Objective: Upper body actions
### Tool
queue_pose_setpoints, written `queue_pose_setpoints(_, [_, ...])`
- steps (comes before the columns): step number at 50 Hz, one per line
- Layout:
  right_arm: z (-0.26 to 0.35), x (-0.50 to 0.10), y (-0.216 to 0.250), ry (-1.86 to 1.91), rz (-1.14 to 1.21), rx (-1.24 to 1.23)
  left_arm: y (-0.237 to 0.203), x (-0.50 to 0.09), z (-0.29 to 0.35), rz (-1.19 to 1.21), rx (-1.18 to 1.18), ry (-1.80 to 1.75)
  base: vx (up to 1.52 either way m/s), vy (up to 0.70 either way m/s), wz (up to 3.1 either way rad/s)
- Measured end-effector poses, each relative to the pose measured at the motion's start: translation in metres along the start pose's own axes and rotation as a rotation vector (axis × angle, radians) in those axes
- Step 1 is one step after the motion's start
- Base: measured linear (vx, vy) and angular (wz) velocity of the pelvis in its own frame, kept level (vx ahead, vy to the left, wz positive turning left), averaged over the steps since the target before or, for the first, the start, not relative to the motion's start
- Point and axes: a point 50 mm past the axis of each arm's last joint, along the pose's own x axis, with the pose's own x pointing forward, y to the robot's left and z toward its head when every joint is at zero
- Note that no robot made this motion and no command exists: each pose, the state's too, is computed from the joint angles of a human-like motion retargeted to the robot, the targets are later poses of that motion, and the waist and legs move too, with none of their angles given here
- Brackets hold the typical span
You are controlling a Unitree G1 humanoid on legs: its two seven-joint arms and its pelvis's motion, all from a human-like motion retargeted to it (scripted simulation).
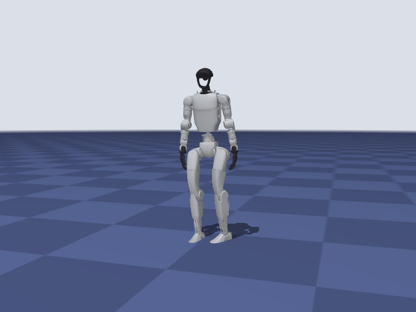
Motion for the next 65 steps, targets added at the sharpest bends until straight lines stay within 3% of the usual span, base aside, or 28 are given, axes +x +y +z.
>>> queue_pose_setpoints(10, [0.041,0.001,-0.005,-0.135,-0.010,-0.040,0.012,-0.004,0.015,0.000,0.053,-0.004,-0.22,0.11,-1.50])
queue_pose_setpoints(20, [0.025,0.002,-0.001,-0.042,-0.011,-0.072,0.019,-0.006,0.015,0.028,0.063,0.005,-0.24,0.01,-2.93])
queue_pose_setpoints(28, [0.021,0.000,-0.008,-0.003,-0.028,0.058,0.020,-0.005,0.004,0.036,0.104,0.042,-0.23,-0.15,-2.97])
queue_pose_setpoints(37, [-0.010,-0.004,-0.007,0.112,-0.078,0.234,0.016,-0.005,0.022,0.042,0.174,0.017,0.04,-0.14,-2.01])
queue_pose_setpoints(47, [-0.079,-0.016,0.027,0.319,-0.100,0.454,-0.022,-0.004,0.062,-0.042,0.293,-0.133,0.27,-0.14,-0.37])
queue_pose_setpoints(51, [-0.062,-0.010,0.032,0.267,-0.076,0.403,-0.015,-0.003,0.055,0.001,0.262,-0.147,0.19,-0.13,-2.00])
queue_pose_setpoints(60, [0.035,0.003,0.001,-0.045,-0.055,-0.019,-0.008,0.000,0.015,-0.015,0.130,0.007,0.06,0.02,-2.16])
queue_pose_setpoints(65, [0.070,0.002,0.002,-0.155,-0.006,-0.067,-0.005,0.000,0.009,-0.001,0.137,0.023,0.08,0.04,-1.74])
